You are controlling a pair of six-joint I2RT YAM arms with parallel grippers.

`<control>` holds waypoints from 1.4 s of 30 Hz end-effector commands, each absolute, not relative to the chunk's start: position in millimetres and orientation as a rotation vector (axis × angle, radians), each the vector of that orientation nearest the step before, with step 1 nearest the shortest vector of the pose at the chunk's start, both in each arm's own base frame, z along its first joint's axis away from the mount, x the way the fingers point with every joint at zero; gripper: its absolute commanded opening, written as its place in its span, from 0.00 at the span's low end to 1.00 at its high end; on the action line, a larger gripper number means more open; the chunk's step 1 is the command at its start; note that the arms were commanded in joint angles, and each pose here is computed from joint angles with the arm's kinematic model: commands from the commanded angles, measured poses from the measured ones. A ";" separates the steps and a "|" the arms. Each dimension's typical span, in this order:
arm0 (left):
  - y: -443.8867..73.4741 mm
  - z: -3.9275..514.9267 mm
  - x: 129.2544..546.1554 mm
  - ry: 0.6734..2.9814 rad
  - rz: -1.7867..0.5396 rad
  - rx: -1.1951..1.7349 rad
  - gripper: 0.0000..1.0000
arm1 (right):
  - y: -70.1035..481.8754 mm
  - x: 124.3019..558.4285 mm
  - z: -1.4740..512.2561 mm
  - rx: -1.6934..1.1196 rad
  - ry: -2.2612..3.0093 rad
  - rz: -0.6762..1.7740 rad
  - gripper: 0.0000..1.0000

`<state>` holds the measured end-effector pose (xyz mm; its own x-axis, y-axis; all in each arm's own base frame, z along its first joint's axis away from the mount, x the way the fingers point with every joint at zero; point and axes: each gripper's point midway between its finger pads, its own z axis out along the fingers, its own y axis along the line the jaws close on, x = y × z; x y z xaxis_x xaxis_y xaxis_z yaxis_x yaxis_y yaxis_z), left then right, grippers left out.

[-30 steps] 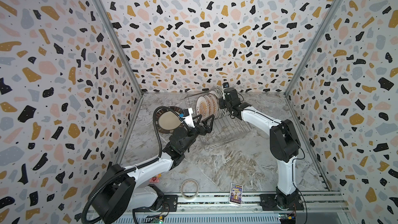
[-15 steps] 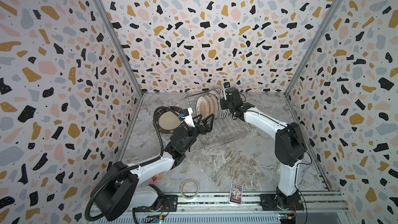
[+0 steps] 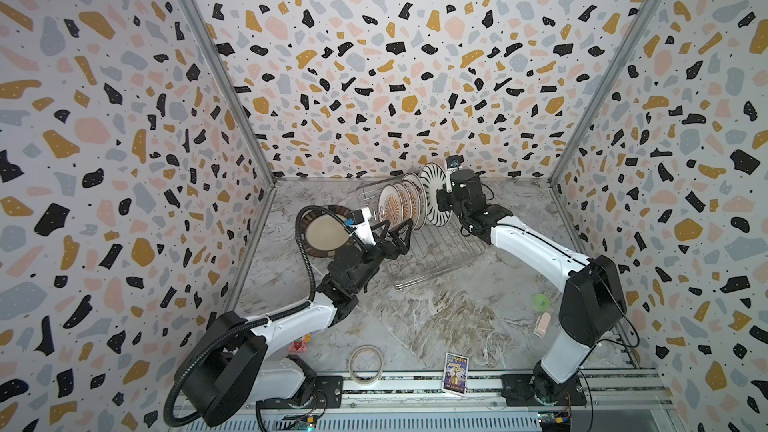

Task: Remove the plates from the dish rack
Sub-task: 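Lift the blue-striped plate toward the left gripper with the right gripper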

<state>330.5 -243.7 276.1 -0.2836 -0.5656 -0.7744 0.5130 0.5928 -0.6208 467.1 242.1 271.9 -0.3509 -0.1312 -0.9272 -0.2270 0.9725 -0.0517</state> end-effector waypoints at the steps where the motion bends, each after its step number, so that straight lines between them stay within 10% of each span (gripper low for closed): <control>1: -239.7 291.2 325.6 1.471 -1.059 -0.048 1.00 | 230.5 451.4 359.8 -0.142 1.706 0.160 0.09; 42: -254.0 298.4 271.9 1.400 -1.136 0.347 1.00 | 190.0 318.3 389.7 -0.300 1.459 0.936 0.08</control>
